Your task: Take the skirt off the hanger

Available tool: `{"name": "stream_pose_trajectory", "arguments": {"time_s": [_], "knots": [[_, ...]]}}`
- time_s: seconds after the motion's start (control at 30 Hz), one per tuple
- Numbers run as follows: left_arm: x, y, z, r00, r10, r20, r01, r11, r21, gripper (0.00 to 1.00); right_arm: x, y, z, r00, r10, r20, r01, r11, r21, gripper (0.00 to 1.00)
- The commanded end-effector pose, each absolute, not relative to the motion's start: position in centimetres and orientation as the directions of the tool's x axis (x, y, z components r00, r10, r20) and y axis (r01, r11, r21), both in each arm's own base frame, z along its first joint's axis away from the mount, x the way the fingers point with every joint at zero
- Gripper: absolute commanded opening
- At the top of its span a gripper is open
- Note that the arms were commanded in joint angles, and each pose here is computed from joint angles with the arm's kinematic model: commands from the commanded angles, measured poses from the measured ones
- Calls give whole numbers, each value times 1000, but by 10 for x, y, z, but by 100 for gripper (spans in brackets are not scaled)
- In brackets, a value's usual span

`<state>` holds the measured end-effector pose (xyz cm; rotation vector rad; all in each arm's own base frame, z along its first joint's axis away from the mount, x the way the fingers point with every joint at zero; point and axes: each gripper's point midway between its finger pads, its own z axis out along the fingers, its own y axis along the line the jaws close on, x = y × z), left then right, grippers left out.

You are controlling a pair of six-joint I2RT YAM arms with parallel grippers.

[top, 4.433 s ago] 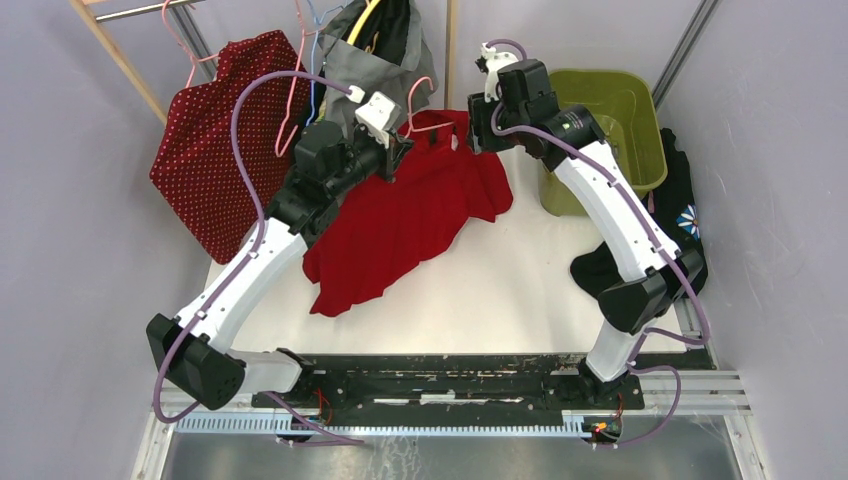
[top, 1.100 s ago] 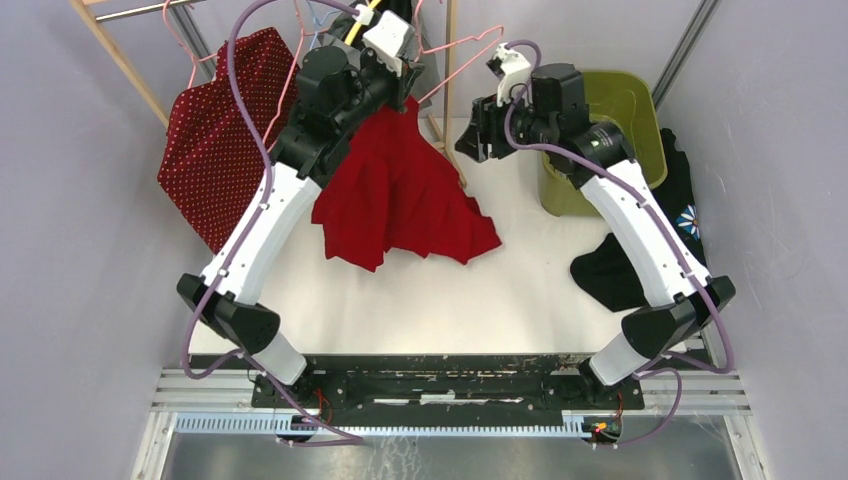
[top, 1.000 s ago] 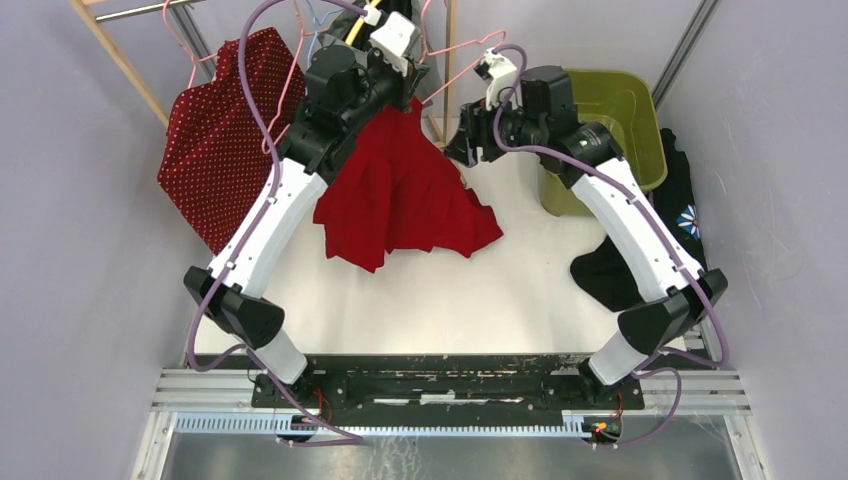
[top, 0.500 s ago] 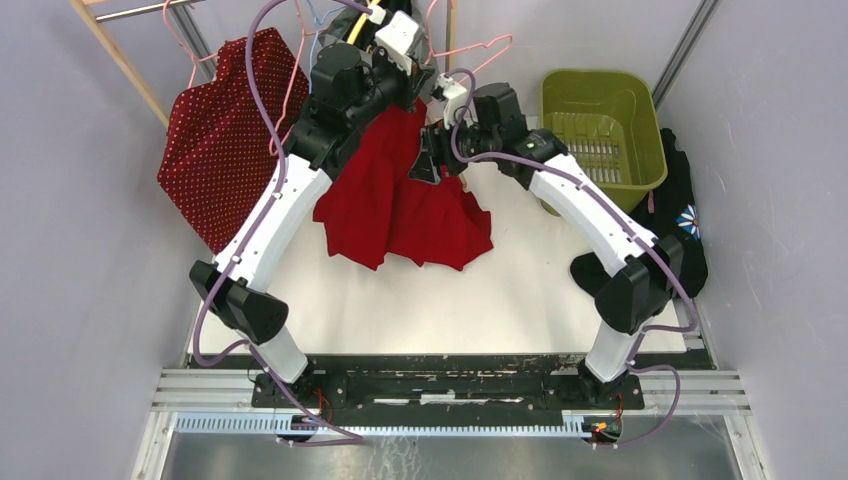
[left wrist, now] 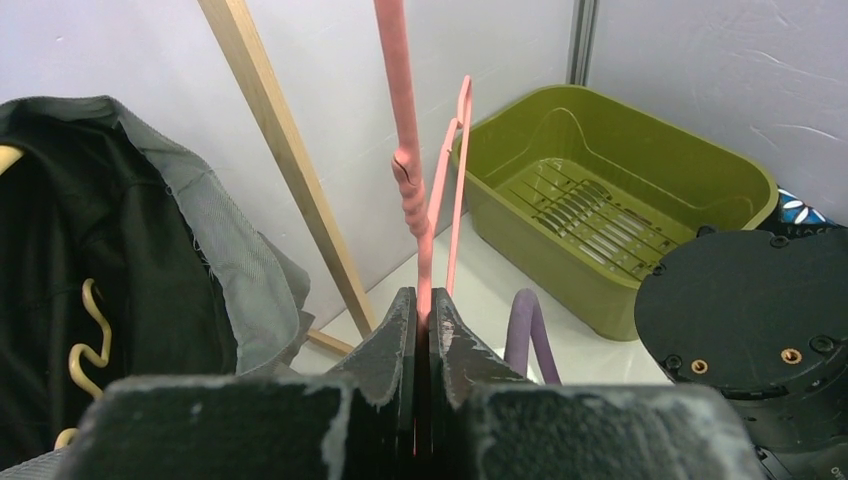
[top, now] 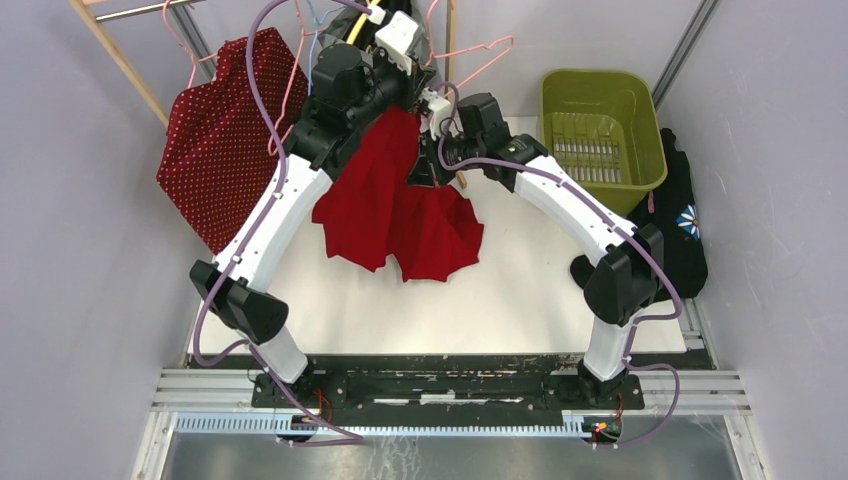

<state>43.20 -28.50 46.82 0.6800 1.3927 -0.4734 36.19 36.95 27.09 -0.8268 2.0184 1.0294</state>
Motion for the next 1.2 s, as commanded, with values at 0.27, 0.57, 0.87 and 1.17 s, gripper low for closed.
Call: {"name": "stream_pose_trajectory", "arguments": {"time_s": [0.27, 0.57, 0.87, 1.17], "knots": [[473, -291, 605, 529, -201, -824, 538, 830, 143, 3, 268, 403, 236, -487, -466, -739, -872, 299, 387, 1], [478, -276, 631, 629, -207, -749, 450, 883, 133, 3, 249, 395, 200, -514, -538, -669, -858, 297, 420, 1], [486, -264, 625, 660, -108, -744, 343, 924, 170, 3, 256, 386, 208, -495, -534, -686, -868, 342, 359, 1], [450, -255, 607, 573, -31, -819, 401, 882, 247, 3, 374, 304, 254, -571, -327, -753, -696, 680, 232, 1]]}}
